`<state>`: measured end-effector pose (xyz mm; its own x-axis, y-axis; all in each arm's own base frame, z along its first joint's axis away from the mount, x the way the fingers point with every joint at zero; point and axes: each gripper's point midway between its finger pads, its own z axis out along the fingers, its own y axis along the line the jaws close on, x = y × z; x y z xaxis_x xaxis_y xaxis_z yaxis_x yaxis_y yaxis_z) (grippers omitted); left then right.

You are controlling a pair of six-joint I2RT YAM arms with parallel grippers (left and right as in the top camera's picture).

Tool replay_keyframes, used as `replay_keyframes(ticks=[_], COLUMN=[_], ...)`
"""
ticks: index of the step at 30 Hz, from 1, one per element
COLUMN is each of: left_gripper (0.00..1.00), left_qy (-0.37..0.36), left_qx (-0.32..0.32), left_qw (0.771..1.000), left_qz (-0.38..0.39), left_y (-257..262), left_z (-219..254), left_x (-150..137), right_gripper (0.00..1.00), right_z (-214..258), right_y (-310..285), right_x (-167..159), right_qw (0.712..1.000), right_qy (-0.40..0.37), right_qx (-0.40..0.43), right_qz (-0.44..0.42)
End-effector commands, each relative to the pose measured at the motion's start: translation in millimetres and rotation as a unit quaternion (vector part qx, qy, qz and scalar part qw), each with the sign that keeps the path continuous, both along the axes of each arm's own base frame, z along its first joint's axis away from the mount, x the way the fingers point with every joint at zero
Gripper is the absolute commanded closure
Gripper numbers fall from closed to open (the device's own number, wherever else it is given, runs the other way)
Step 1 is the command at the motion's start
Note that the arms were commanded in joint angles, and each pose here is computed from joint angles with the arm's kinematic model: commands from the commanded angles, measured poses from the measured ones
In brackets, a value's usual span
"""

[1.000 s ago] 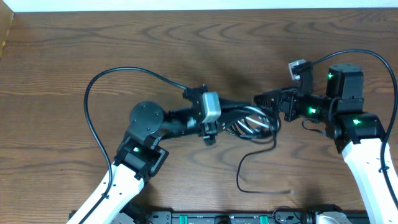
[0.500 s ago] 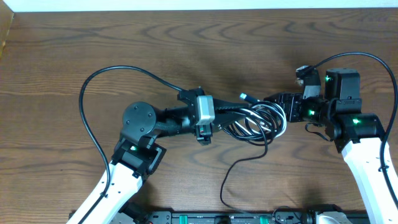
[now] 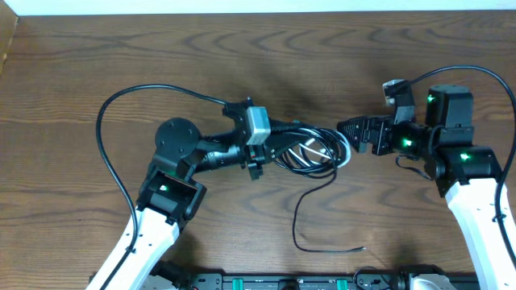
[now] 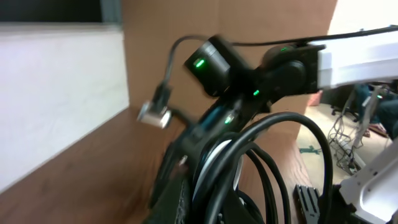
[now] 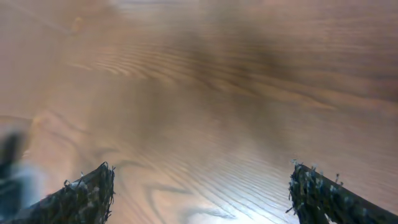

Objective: Untangle cables

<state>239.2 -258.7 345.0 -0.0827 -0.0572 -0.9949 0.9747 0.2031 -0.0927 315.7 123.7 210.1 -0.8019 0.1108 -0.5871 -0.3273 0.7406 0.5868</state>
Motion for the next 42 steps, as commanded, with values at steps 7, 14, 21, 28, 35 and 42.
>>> replay_keyframes(ticks=[7,14,21,28,35,42], left_gripper=[0.93,0.93,0.93,0.93,0.92,0.93], left_qy=[0.04,0.218,0.317,0.328,0.358,0.362], left_qx=[-0.007,-0.07,-0.123,-0.128,-0.167,-0.178], left_qw=[0.998,0.959,0.921,0.916,0.887,0.878], left_qz=[0.041,0.166,0.19,0.19,0.24,0.257], left_y=[12,31,38,38,52,57], left_z=[4,-4,-4,-4,-5,-5], left_x=[15,57,67,67,84,89], right_gripper=[0.1,0.13,0.12,0.12,0.15,0.15], right_z=[39,39,37,34,31,26], right_y=[29,29,27,26,26,25], right_x=[-17,-17,-15,-14,-18,-23], right_qw=[0.988,0.988,0.99,0.991,0.991,0.989], right_qy=[-0.055,-0.055,-0.056,-0.051,-0.049,-0.06], right_qx=[0.089,0.09,0.082,0.077,0.071,0.053], right_qz=[0.111,0.111,0.103,0.098,0.105,0.124])
